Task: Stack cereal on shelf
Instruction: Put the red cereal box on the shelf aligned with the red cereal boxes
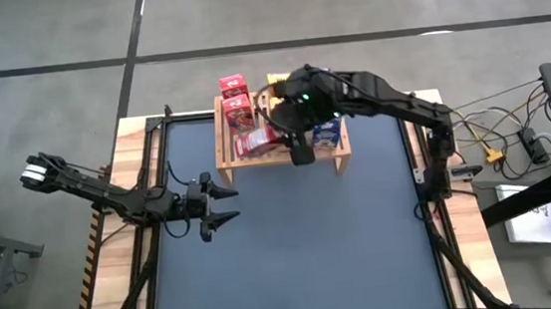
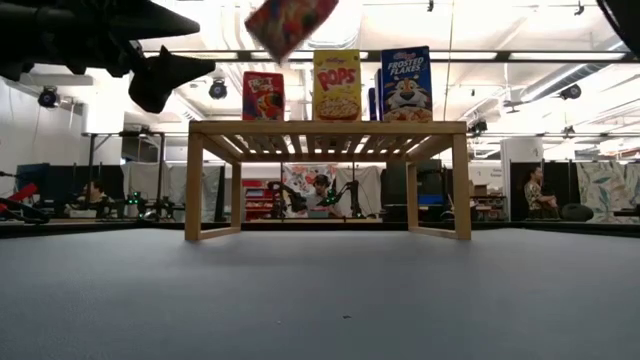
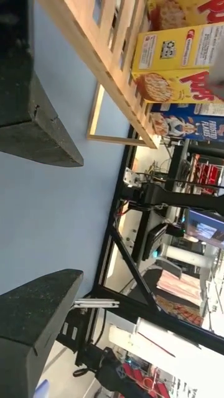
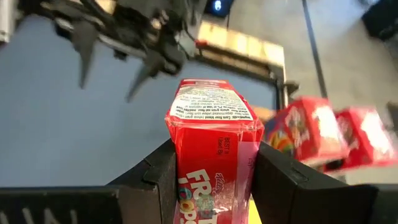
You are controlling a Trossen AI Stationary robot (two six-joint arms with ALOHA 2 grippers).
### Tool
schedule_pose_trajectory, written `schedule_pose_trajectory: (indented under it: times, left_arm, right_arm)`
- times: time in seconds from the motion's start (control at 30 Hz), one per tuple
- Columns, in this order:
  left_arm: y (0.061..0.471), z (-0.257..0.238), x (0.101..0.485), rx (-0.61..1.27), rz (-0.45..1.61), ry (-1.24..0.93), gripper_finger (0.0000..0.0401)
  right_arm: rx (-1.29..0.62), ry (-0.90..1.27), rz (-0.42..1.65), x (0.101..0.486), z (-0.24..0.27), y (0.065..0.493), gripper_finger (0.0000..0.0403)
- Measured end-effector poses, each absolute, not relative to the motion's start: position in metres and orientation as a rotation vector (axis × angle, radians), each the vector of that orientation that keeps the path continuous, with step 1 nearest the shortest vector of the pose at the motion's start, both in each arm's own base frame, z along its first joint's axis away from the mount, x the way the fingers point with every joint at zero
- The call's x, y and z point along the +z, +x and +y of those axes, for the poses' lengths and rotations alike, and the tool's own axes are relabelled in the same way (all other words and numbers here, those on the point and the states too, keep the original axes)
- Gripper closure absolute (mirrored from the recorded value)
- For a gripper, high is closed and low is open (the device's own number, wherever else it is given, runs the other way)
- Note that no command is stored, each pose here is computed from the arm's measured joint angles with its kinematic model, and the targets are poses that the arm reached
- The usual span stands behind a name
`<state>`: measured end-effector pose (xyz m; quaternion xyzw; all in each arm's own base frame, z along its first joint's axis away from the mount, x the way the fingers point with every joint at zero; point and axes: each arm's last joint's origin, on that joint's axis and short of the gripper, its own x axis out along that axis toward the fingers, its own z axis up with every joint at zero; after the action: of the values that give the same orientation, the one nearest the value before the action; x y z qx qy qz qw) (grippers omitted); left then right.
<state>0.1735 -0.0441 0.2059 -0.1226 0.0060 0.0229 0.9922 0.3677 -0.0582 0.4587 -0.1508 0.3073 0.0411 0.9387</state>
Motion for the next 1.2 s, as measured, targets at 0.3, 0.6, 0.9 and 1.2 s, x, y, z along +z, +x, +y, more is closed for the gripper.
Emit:
schedule_pose_trajectory:
  times: [0.3, 0.6, 0.9, 1.2]
  left_arm:
    - [0.169, -0.041, 0.225, 0.099, -0.064, -0.214, 0.0134]
    - [0.173, -0.038, 0.288, 0.236, -0.015, -0.065, 0.0134]
    - [0.196, -0.044, 0.333, 0.288, 0.165, 0.047, 0.0128]
    - [0.218, -0.050, 0.352, 0.293, 0.241, 0.088, 0.0054]
  right_arm:
    - [0.143, -0.243, 0.675, 0.446, -0.075, 0.371, 0.0252]
    - [0.216, -0.232, 0.698, 0.451, -0.044, 0.365, 0.0255]
    - [0.244, -0.246, 0.704, 0.449, -0.034, 0.367, 0.0253]
    - [0.236, -0.224, 0.708, 0.449, -0.034, 0.367, 0.0254]
